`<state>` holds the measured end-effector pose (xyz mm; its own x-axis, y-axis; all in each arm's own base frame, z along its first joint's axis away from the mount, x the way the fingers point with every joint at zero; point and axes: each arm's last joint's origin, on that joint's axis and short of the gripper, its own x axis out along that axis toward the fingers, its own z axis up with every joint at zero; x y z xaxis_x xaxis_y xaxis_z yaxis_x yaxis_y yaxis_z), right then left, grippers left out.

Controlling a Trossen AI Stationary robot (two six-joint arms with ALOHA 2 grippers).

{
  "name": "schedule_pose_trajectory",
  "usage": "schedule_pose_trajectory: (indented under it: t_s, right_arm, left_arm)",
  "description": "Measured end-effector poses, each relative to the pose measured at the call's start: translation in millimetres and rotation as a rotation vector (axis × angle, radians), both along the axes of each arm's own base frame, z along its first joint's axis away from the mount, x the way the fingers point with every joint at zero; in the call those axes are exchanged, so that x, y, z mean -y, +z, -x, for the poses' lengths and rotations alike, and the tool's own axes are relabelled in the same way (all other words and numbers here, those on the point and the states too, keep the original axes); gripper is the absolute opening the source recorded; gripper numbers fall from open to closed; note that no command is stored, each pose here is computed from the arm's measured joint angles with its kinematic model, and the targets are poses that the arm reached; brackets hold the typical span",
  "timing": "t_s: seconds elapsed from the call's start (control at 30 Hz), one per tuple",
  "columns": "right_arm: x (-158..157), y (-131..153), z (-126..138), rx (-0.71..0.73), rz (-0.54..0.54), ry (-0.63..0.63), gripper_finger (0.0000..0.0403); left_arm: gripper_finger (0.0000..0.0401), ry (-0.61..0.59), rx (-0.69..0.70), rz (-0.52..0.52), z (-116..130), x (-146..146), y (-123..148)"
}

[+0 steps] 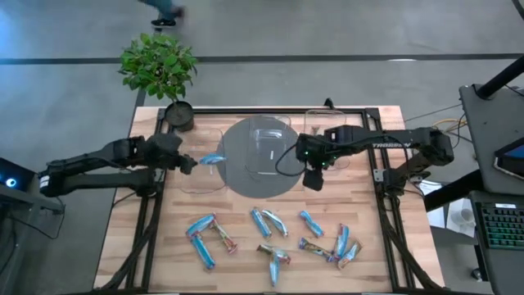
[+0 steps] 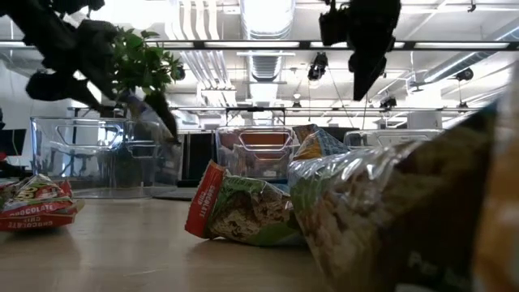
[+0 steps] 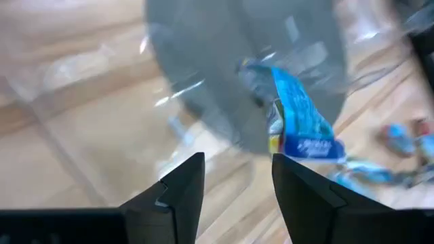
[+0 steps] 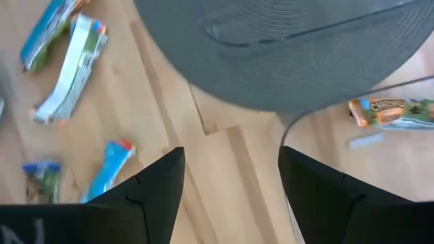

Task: Pick and place Granola Bars by type
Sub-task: Put the red granola bar into the middle transparent bin

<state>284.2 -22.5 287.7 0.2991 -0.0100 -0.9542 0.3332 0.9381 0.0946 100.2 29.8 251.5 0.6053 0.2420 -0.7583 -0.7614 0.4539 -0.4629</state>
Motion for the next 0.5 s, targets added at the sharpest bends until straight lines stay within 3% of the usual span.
schedule_pose_trajectory:
  t_s: [0.2, 0.33, 0.5]
  right_arm:
    - [-7.1, -1.5, -2.2, 0.028, -0.016, 0.123, 0.0226]
    - [-20.9, -10.9, -12.3, 0.037, -0.050, 0.275, 0.0228]
    - [-45.0, -37.1, -18.8, -0.119, -0.072, 0.390, 0.0230]
  left_arm:
    - [0.0156, -0.056, 0.047, -0.078, 10.3, 5.1, 20.6]
    - [0.0156, -0.196, 0.076, -0.066, 13.4, 9.2, 32.4]
    - [0.0156, -0.274, 0.127, -0.033, 14.5, 12.1, 42.7]
